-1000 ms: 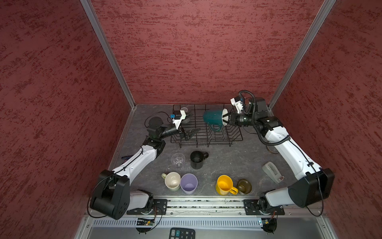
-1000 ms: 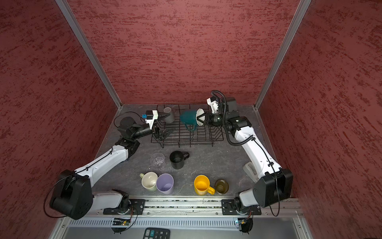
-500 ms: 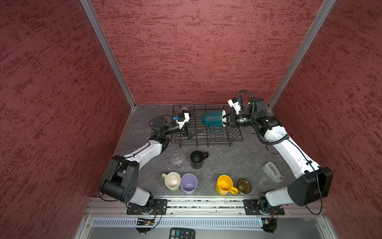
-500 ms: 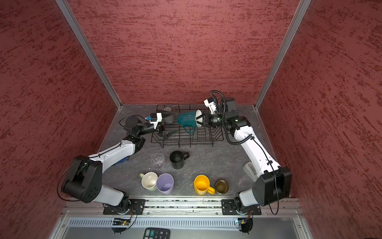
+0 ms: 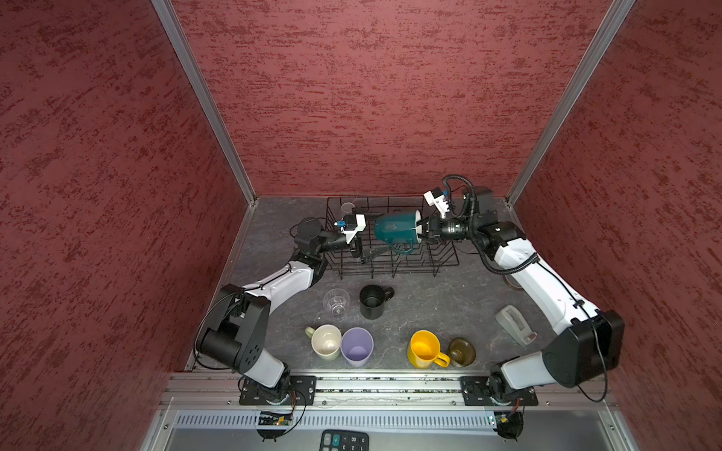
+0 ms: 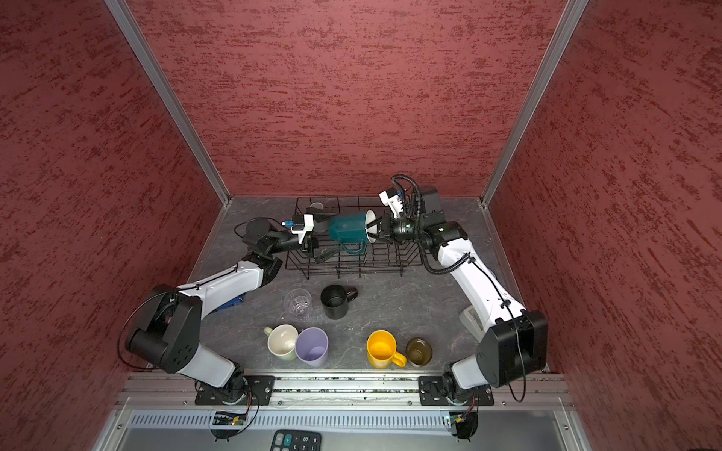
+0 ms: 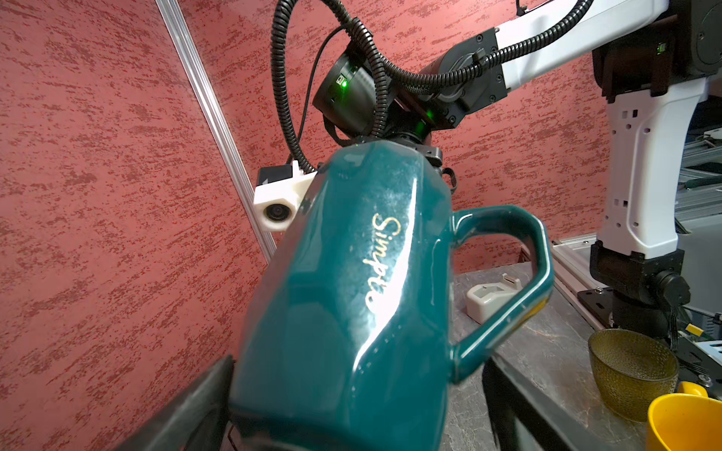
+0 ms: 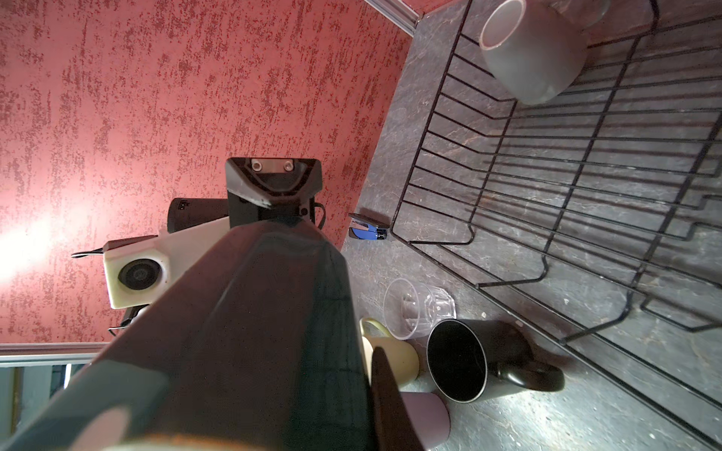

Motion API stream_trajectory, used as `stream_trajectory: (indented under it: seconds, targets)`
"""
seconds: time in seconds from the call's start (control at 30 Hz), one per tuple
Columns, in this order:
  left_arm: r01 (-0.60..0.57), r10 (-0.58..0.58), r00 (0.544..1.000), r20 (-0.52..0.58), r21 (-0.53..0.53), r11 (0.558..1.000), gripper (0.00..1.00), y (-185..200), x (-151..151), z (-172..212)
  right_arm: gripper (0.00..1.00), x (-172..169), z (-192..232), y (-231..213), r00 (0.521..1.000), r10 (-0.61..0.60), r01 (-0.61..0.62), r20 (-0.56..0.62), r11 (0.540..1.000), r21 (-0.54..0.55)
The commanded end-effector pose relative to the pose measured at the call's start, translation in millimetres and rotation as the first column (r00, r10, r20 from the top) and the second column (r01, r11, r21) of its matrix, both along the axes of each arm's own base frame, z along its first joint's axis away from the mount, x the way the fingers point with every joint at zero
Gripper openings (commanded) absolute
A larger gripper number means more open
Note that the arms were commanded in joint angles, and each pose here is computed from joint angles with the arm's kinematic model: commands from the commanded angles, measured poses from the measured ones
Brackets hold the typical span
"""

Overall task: Load the cups into the dish rack
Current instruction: 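Close the left gripper on the dark green mug held sideways by the right gripper, then hold the dark green mug sideways above the rack between both grippers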

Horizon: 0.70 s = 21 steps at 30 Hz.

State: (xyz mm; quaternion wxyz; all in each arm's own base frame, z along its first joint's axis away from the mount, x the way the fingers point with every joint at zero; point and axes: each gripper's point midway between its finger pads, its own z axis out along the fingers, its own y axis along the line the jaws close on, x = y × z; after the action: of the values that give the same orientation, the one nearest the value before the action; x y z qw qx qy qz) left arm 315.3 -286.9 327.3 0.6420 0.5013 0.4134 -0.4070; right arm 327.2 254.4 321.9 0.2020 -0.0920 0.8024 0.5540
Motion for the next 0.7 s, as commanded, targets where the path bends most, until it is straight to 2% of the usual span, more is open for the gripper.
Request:
stream_trajectory:
  seconds: [0.0,0.67]
  targets:
    - [0.025,-0.025,0.999,0.037,-0.019,1.000,0.99,-4.2,-2.8,10.6,0.00,-9.1,27.3,10.0,0.994,0.068,-0.075,0.082,0.994,0.081]
    - [0.119,-0.117,0.992,0.055,-0.028,0.993,0.98,-17.6,-19.3,16.9,0.00,-20.4,19.6,25.9,0.992,0.117,-0.121,0.042,0.985,0.124]
